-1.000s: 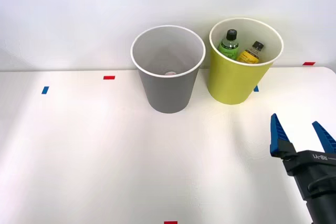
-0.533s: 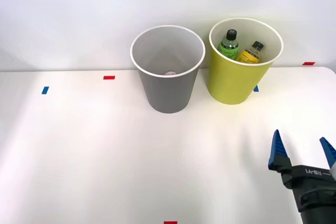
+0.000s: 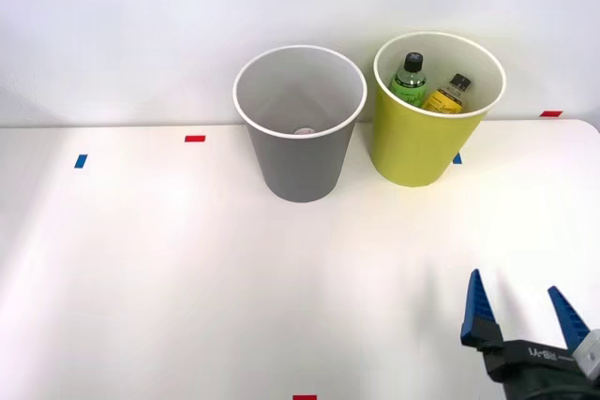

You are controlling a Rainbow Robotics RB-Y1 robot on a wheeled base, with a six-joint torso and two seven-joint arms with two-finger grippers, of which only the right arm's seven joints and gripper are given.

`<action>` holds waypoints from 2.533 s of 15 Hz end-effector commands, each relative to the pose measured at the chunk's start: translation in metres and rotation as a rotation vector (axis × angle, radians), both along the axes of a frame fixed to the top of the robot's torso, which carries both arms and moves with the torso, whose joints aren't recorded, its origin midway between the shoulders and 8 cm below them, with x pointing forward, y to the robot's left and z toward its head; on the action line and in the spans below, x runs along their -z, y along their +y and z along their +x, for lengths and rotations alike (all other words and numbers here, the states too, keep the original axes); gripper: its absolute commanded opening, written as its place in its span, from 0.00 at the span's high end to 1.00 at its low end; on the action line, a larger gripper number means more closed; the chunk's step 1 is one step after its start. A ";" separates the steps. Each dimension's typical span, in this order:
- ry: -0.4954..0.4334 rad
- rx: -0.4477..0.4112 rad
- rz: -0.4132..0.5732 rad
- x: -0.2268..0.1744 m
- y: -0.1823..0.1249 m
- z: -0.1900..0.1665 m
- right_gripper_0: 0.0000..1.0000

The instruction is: Put cans in the gray bin, plastic bottles in the light green bin

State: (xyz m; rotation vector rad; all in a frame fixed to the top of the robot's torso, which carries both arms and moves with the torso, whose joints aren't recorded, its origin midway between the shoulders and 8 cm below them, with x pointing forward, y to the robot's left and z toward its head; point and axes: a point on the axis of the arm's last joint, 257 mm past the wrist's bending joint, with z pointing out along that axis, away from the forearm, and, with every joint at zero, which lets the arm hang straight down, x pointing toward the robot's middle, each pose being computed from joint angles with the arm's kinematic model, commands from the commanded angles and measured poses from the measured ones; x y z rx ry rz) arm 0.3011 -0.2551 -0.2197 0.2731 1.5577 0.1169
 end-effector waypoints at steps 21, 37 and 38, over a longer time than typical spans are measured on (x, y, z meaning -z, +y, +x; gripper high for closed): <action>-0.057 -0.185 -0.227 0.052 0.058 -0.051 0.00; -0.057 -0.185 -0.227 0.052 0.058 -0.051 0.00; -0.057 -0.185 -0.227 0.052 0.058 -0.051 0.00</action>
